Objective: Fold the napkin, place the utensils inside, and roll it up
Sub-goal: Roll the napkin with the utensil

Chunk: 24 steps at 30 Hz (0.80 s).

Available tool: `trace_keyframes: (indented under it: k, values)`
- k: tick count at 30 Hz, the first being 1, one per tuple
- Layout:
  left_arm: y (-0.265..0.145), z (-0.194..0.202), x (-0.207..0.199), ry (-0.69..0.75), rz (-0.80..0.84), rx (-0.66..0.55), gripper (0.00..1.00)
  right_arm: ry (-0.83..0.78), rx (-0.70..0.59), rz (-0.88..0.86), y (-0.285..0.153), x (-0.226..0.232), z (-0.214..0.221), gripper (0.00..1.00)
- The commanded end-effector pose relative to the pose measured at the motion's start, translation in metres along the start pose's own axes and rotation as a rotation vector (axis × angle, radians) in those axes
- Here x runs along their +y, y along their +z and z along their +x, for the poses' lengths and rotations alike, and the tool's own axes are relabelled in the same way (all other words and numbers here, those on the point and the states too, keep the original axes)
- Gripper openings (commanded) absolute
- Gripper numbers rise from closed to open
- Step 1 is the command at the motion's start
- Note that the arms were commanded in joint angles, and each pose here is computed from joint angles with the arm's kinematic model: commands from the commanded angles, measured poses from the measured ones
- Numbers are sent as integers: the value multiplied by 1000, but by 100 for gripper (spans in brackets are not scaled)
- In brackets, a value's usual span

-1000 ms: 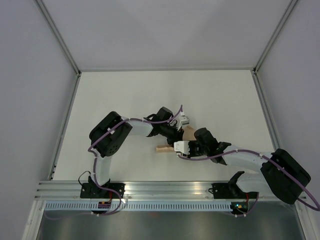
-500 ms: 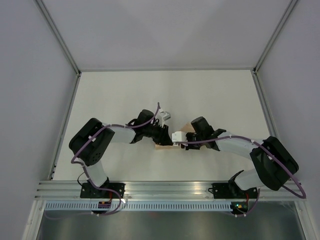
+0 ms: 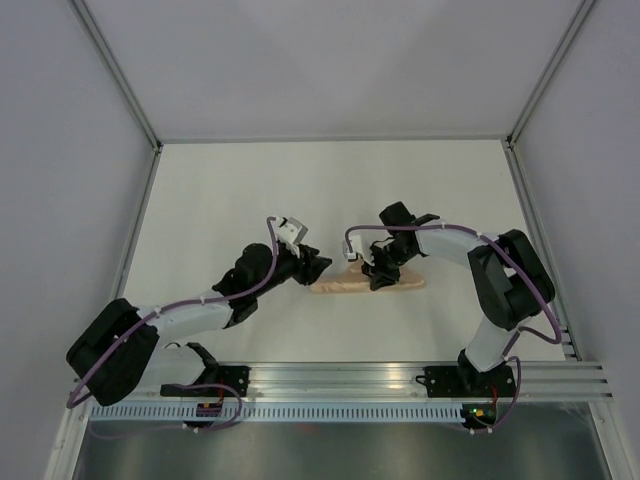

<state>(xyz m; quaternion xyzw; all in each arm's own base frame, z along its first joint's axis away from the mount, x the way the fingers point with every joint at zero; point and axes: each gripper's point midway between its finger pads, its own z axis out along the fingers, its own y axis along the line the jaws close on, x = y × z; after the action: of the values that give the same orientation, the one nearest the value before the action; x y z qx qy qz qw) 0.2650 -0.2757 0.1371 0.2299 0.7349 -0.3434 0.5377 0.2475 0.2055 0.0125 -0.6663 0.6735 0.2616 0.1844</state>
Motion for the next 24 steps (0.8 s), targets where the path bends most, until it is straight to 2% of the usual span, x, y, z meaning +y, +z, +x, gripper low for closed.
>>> trace_keyframes:
  k: [1,2,4,7,8,10,19,24]
  values:
    - [2,-15,-9,282,-44,-67,53,107,161,-156,16,28,53,0]
    - [3,-15,-4,328,-100,-64,53,108,157,-154,16,23,50,0]
    - [9,-3,-21,465,-66,-37,53,138,169,-182,20,24,55,0]
    - [20,12,-34,579,-51,-3,54,153,177,-187,23,19,56,0]
    - [22,15,-34,605,-60,0,59,162,177,-197,24,19,57,0]
    - [31,27,-44,696,-31,26,62,176,180,-208,26,18,58,0]
    - [69,69,-87,977,140,110,64,208,190,-230,27,14,58,1]
    - [83,86,-88,1055,168,143,66,220,195,-238,27,14,58,0]
